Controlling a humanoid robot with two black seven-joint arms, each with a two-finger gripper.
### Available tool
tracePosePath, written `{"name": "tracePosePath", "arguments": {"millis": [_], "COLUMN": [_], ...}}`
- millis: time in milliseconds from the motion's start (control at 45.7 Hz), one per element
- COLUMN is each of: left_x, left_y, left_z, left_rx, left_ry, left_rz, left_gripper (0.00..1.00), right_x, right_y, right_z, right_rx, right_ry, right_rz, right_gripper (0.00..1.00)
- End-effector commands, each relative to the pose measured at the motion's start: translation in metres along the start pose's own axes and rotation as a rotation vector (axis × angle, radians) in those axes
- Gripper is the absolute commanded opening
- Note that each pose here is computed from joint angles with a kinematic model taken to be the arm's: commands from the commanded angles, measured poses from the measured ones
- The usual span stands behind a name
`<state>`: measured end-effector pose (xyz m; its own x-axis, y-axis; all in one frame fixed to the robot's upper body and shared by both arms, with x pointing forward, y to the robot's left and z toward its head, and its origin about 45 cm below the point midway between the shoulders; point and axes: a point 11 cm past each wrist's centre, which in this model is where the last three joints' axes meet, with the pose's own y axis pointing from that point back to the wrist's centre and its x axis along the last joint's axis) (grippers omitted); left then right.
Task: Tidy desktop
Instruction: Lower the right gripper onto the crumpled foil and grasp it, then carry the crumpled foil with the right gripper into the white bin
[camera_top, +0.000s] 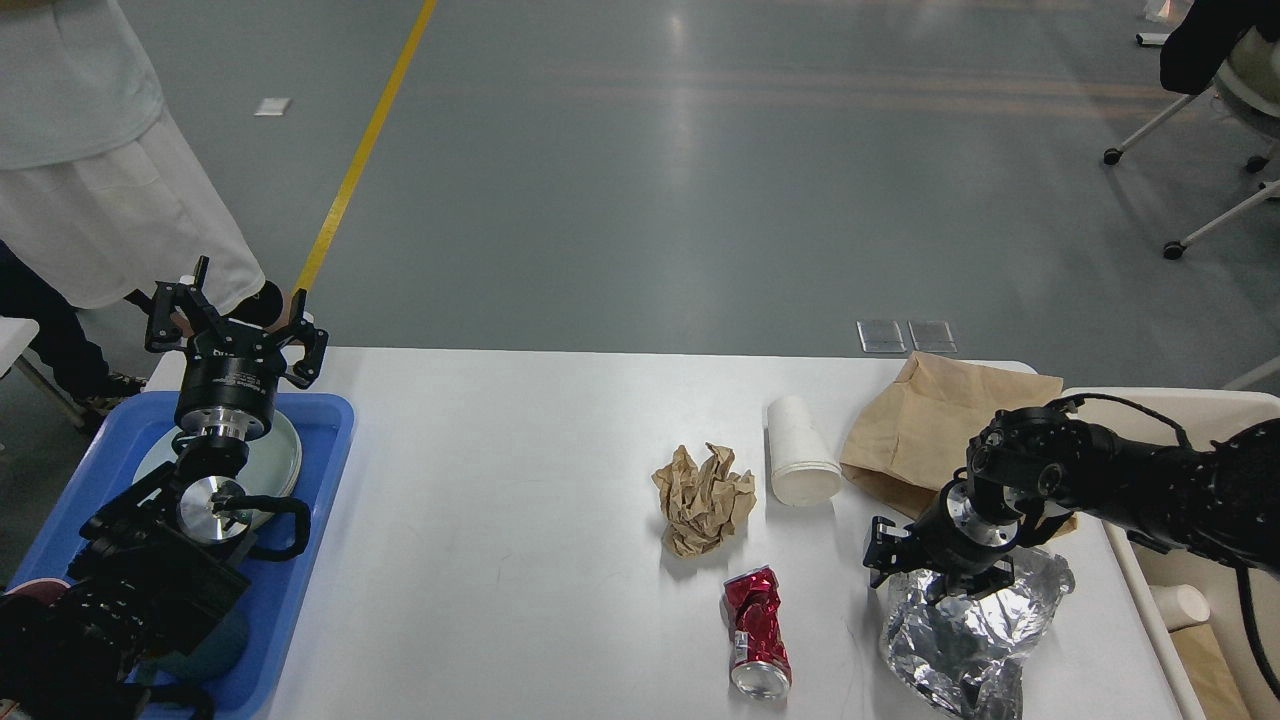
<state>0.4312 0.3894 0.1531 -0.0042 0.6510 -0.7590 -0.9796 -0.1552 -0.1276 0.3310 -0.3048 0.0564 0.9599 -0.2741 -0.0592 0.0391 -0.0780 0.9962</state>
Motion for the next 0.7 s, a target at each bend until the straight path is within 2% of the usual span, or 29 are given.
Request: {"name": "tracePosePath", "arguments": {"millis": [0, 175, 394, 525, 678], "left_x": [0.0, 0.0, 0.0, 0.0, 0.0], "left_y": [0.0, 0.0, 0.0, 0.0, 0.0], "left_z": [0.0, 0.0, 0.0, 0.0, 0.0], "left_rx": [0.0, 0.0, 0.0, 0.0, 0.0], "left_ry": [0.0, 0.0, 0.0, -0.001, -0.001], "left_rz": [0.0, 0.0, 0.0, 0.001, 0.001], "left_gripper": [0.96, 0.96, 0.96, 0.96, 0.96], "right_x": [-0.006, -0.005, -0.002, -0.001, 0.01], "right_y": [0.0, 0.016, 0.043, 0.077, 0.136], "right_z": [0.01, 0.051, 0.082, 0.092, 0.088], "right_rx": [-0.006, -0.015, 0.001, 0.045, 0.126], "right_ry": [-0.01, -0.095, -0.164, -0.191, -0.186], "right_rz": [-0.041, -0.044, -0.034, -0.031, 0.01], "right_gripper": [0.0, 0.0, 0.0, 0.0, 0.0]}}
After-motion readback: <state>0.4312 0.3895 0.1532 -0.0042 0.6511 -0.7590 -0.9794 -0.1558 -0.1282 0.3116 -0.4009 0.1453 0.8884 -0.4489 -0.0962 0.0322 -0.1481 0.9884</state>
